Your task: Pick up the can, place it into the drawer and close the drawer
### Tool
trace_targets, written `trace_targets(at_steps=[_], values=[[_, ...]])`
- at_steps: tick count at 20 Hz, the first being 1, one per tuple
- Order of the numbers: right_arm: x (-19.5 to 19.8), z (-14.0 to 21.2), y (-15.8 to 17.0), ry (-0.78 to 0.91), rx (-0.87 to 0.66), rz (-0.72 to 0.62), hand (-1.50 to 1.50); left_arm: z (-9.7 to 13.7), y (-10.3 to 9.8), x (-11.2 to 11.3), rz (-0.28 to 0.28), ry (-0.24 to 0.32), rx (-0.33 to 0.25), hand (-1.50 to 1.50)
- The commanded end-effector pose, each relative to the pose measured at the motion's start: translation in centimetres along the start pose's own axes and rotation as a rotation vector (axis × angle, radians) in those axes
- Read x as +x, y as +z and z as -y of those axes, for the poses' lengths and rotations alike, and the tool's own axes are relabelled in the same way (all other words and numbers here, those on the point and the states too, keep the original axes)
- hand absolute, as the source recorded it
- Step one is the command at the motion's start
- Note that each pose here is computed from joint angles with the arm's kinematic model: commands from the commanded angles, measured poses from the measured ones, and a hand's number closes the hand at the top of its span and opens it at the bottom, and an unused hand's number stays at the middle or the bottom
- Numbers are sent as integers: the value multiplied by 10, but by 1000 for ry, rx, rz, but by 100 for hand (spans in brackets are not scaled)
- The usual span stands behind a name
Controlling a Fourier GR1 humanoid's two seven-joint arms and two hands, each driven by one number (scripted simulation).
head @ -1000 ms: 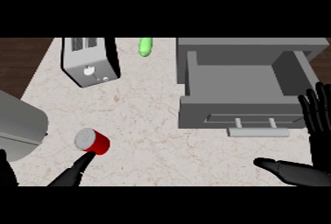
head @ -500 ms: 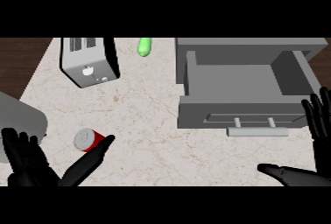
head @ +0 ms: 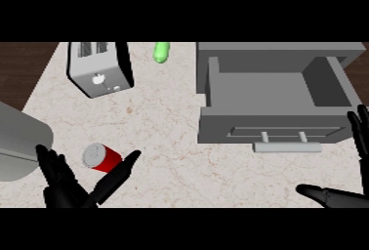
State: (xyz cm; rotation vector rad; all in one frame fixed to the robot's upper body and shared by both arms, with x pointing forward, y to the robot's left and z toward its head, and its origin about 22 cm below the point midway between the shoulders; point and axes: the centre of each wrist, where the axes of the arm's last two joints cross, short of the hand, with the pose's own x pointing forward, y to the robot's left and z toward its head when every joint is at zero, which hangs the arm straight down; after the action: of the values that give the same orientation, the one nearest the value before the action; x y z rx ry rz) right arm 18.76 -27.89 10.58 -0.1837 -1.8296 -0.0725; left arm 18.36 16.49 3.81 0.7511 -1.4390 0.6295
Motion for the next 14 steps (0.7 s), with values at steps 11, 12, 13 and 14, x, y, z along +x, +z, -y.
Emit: trace_targets(at_steps=[11, 12, 13, 14], values=[[10, 18, 26, 3, -8, -6, -150, -11, 1, -69, -61, -23, 110, -150], [21, 10, 0, 7, -9, 8, -150, 8, -6, -74, -75, -14, 96, -150], [-1, 24, 14, 13, 1, 8, -150, -4, -9, -75, -70, -4, 107, -150], [17, 21, 25, 13, -15, 4, -150, 6, -26, -81, -100, 1, 115, -150]])
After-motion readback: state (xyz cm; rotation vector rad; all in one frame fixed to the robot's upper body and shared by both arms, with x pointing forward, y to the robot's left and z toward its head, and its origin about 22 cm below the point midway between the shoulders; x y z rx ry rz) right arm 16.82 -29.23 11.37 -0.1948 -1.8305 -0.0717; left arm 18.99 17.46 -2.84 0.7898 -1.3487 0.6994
